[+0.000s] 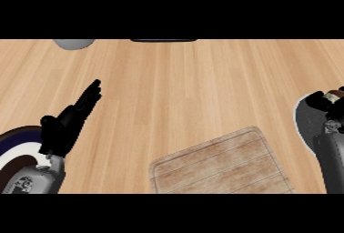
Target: Pick the cupcake from the cutting board and place it in the pan
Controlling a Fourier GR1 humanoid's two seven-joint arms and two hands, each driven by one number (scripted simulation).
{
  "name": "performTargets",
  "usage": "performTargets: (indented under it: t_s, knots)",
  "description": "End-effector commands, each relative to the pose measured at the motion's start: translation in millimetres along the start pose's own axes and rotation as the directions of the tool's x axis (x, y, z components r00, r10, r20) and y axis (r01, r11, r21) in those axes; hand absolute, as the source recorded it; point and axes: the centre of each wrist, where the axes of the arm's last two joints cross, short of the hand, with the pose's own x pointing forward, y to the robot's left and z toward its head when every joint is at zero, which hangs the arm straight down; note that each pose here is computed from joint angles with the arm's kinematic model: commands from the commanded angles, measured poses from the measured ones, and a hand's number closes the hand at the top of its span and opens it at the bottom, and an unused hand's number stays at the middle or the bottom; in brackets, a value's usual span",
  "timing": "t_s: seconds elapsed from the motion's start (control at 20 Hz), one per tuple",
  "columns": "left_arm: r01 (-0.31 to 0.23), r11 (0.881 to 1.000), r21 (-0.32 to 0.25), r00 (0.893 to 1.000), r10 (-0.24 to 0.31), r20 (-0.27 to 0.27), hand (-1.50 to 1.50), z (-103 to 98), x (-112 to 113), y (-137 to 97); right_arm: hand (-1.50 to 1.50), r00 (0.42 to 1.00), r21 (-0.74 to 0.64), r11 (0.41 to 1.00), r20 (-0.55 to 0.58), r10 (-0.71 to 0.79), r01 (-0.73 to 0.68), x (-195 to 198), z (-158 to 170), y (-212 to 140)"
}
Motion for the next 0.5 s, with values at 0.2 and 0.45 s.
performTargets:
  t_s: [0.2, 0.45]
  knots:
    - [0.006, 1.0, 0.0, 1.0, -0.006, 0.004, 0.0, 12, -12, 6, 1.5, 0.989, -0.058, 0.996, -0.126, -0.072, 0.065, -51, -36, 26]
    - [0.008, 1.0, -0.02, 1.0, -0.007, 0.02, 0.0, 0, 3, -2, 1.5, 0.99, -0.052, 0.996, -0.121, -0.073, 0.067, -62, -60, 38]
